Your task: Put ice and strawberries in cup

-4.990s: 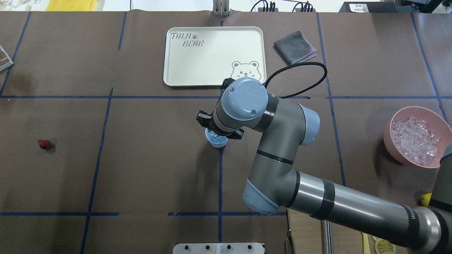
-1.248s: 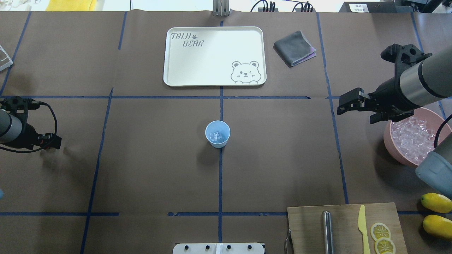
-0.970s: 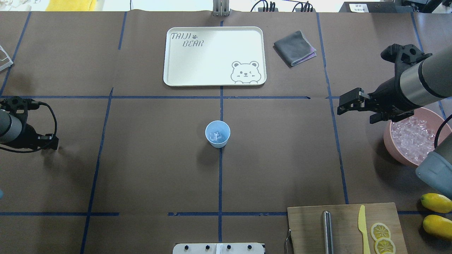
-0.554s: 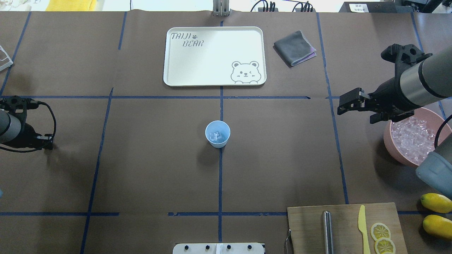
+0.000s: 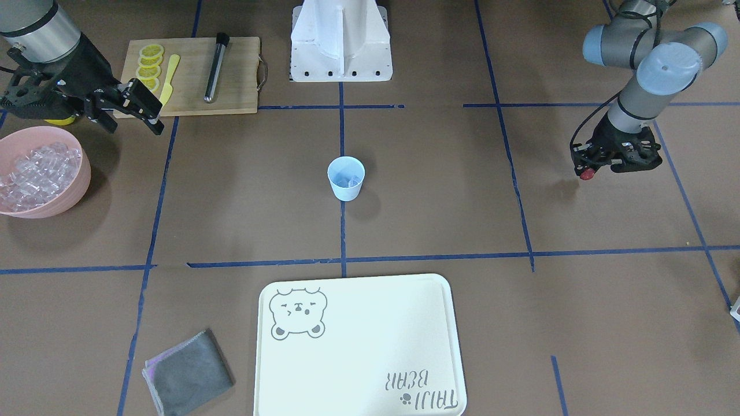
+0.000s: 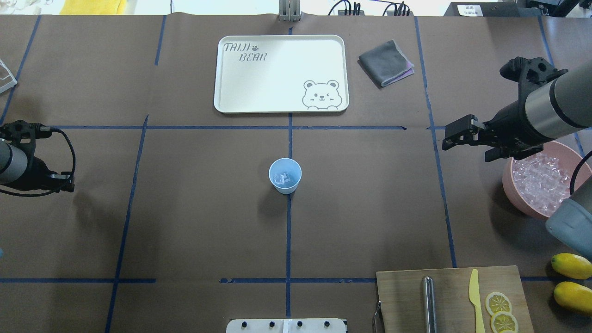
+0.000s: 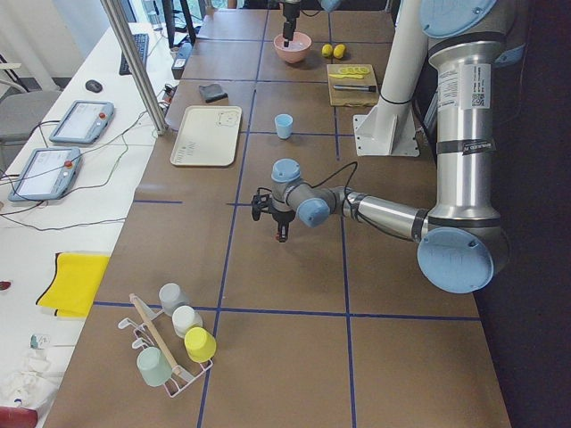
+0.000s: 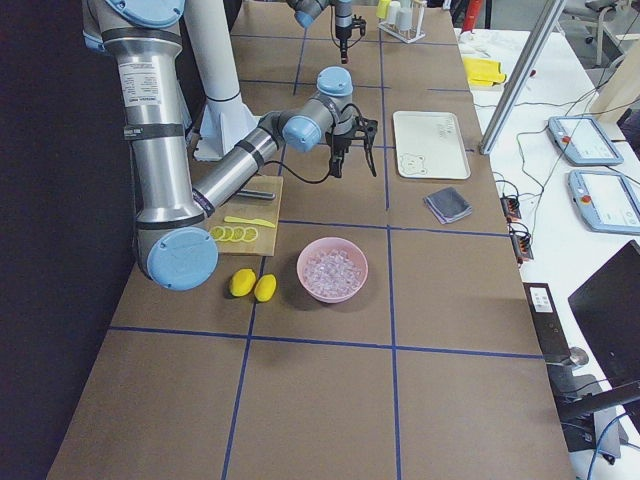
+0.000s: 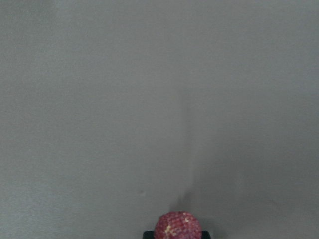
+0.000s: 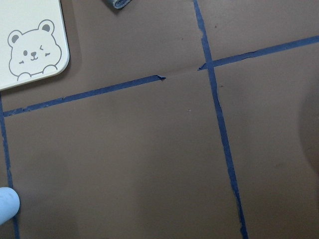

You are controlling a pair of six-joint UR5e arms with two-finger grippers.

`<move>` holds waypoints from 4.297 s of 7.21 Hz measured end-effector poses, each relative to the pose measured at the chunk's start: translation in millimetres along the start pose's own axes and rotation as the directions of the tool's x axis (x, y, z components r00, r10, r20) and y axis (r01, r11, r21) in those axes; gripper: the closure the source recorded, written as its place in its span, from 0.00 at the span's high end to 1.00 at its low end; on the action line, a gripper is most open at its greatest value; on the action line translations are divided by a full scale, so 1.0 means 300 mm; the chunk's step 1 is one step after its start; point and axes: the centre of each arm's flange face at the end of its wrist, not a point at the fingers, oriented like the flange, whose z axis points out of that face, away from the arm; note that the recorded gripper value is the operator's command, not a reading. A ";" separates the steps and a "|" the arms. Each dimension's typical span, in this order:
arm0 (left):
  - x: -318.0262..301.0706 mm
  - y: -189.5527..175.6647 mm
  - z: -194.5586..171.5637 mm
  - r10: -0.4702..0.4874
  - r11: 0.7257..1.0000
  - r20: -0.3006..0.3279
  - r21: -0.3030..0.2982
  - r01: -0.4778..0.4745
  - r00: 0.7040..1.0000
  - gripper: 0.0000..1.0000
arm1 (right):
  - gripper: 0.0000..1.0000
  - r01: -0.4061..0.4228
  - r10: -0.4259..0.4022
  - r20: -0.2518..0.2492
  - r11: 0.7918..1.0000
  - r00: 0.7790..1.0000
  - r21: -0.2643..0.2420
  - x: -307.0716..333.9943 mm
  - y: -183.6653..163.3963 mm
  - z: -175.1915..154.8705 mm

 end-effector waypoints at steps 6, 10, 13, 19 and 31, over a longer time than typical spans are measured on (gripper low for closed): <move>1.144 -0.117 -0.457 -0.074 0.996 -0.236 -0.065 0.060 0.969 0.00 | 0.99 0.111 -0.110 -0.065 0.994 0.992 0.014 0.310 -0.059 -0.095; 1.534 -0.115 -0.362 -0.037 0.998 -0.221 -0.058 0.025 0.974 0.15 | 0.99 0.146 -0.145 -0.079 0.989 0.986 0.006 0.434 -0.081 -0.131; 1.573 -0.092 -0.317 -0.027 0.998 -0.213 -0.062 0.014 0.977 0.28 | 0.99 0.146 -0.146 -0.079 0.989 0.986 0.005 0.437 -0.082 -0.132; 1.583 -0.068 -0.313 -0.019 0.998 -0.216 -0.068 0.004 0.976 0.86 | 0.99 0.146 -0.146 -0.072 0.989 0.987 -0.003 0.435 -0.079 -0.132; -0.637 -0.196 -0.747 0.441 0.894 0.009 -0.092 -0.439 0.897 0.87 | 0.99 0.355 -0.370 -0.159 0.928 0.916 -0.113 1.338 -0.412 -0.298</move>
